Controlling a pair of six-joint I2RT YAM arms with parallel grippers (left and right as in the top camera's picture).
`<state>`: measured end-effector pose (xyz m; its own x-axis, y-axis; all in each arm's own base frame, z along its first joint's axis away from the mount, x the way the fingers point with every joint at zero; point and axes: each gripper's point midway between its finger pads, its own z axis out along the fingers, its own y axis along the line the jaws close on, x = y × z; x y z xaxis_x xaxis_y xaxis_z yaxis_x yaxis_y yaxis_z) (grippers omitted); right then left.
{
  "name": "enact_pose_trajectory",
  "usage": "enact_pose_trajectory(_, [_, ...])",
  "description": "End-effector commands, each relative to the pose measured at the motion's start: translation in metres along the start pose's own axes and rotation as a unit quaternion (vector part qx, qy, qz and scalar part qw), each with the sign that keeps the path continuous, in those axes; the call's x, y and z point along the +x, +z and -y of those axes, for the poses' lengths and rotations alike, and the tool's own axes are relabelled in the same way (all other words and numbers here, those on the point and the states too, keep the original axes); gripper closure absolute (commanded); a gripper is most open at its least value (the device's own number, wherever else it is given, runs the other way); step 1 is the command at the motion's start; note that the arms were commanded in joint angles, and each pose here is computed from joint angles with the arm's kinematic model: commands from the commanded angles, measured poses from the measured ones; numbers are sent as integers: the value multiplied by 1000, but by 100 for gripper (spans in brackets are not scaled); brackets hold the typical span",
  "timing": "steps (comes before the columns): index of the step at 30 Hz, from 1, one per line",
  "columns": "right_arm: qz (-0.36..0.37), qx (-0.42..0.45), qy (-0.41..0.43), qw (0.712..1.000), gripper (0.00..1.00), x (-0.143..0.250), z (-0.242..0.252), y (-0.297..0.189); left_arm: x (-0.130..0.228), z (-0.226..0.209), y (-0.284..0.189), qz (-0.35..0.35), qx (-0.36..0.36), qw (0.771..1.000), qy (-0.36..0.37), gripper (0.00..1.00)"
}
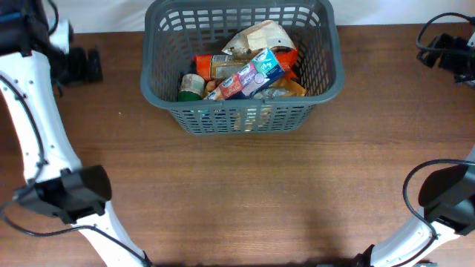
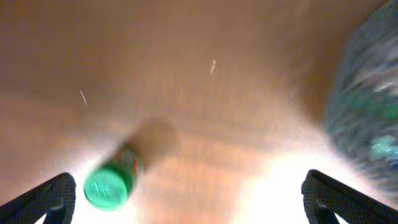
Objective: Pack container
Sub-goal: 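Move the left gripper back to the second green-lidded jar, then grasp the second green-lidded jar with the left gripper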
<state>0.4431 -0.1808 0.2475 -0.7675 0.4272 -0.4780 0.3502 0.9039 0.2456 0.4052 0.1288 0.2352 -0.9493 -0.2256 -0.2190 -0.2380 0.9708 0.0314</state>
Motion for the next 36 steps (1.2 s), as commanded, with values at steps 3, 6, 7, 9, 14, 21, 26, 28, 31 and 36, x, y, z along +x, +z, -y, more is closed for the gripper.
enact_pose_trajectory(3, [6, -5, -3, 1000, 1, -1, -3, -7, 60, -47, 63, -152, -33, 987, -52, 1])
enact_pose_trajectory(6, [6, -5, -3, 1000, 1, -1, -3, -7, 85, -60, 79, -200, -41, 977, -64, 1])
enact_pose_trajectory(7, [6, -5, -3, 1000, 1, -1, -3, -7, 92, -64, 83, -214, -45, 974, -66, 1])
enact_pose_trajectory(9, [6, -5, -3, 1000, 1, -1, -3, -7, 106, -75, 91, -238, -58, 967, -71, 1])
enact_pose_trajectory(14, [6, -5, -3, 1000, 1, -1, -3, -7, 128, -98, 112, -265, -73, 957, -92, 1])
enact_pose_trajectory(21, [6, -5, -3, 1000, 1, -1, -3, -7, 146, -128, 125, -261, -50, 950, -162, 1])
enact_pose_trajectory(26, [6, -5, -3, 1000, 1, -1, -3, -7, 146, -131, 130, -247, -11, 956, -161, 0])
enact_pose_trajectory(28, [6, -5, -3, 1000, 1, -1, -3, -7, 140, -124, 138, -228, 29, 962, -150, 3])
enact_pose_trajectory(31, [6, -5, -3, 1000, 1, -1, -3, -7, 143, -121, 154, -222, 39, 964, -141, 4])
enact_pose_trajectory(36, [6, -5, -3, 1000, 1, -1, -3, -7, 147, -121, 176, -211, 36, 966, -141, 9])
